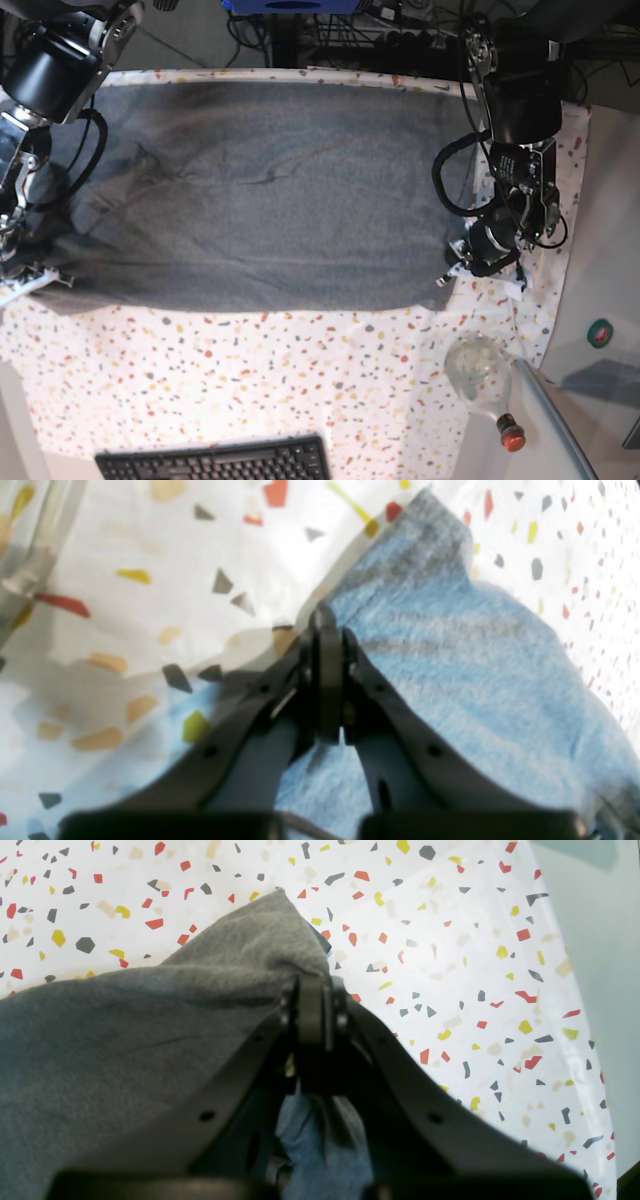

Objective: Layout the t-shirt on the table in an organized manner, then fold the t-shirt properly
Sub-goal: 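Lower the left gripper to grasp the shirt's opposite corner, then pull the held corner with the left gripper to straighten the edge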

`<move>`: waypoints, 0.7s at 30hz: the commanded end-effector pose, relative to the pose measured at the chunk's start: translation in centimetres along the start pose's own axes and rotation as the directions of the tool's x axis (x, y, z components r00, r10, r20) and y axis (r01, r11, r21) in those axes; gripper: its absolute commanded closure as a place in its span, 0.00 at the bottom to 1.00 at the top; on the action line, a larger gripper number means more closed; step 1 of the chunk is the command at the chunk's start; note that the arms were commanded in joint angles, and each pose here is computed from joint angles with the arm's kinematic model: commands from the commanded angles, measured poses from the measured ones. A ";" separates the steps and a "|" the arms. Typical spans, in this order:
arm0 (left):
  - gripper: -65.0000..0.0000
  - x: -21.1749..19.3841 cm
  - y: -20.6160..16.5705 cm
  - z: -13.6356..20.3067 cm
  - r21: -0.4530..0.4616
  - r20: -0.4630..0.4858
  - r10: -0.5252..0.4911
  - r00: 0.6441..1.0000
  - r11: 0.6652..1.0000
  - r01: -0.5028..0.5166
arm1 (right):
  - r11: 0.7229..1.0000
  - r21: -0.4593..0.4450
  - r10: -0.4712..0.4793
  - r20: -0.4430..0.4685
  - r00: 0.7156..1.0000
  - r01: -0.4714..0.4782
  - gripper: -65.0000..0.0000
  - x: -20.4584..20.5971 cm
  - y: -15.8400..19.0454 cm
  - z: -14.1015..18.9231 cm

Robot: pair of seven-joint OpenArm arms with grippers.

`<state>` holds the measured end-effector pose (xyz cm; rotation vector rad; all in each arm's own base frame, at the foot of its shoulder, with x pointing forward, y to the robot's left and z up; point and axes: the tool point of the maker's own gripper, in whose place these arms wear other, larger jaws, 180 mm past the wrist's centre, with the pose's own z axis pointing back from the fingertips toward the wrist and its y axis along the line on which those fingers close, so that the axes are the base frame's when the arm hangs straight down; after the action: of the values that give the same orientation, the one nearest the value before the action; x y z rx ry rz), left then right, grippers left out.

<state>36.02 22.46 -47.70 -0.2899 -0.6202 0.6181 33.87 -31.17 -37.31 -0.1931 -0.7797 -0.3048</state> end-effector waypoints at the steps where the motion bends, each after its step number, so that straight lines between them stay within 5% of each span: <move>1: 1.00 2.8 -1.9 0.8 -0.043 0.076 -0.036 0.996 0.998 0.040 | 1.000 -0.004 0.005 0.061 0.998 -0.005 1.00 2.1 -0.3 0.3; 7: 1.00 2.9 -6.0 5.1 -0.110 0.191 -0.262 0.946 0.952 0.286 | 1.000 -0.005 0.010 0.059 0.998 -0.010 1.00 2.1 -0.3 0.3; 11: 1.00 1.8 -5.6 7.9 -0.097 0.222 -0.313 0.924 0.935 0.340 | 1.000 -0.005 0.010 0.057 0.998 -0.010 1.00 2.1 -0.3 0.2; 17: 1.00 -3.1 -4.5 9.6 -0.081 0.134 -0.453 0.881 0.881 0.465 | 1.000 -0.003 0.010 0.057 0.998 -0.010 1.00 2.0 -0.2 0.2; 21: 1.00 -6.2 -2.0 9.8 -0.050 0.046 -0.479 0.876 0.875 0.481 | 1.000 -0.001 0.009 0.055 0.998 -0.009 1.00 2.0 -0.1 0.2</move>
<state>25.88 17.23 -43.05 -0.1818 -0.6676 0.1256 33.93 -31.05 -37.47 -0.1910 -0.7766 -0.2954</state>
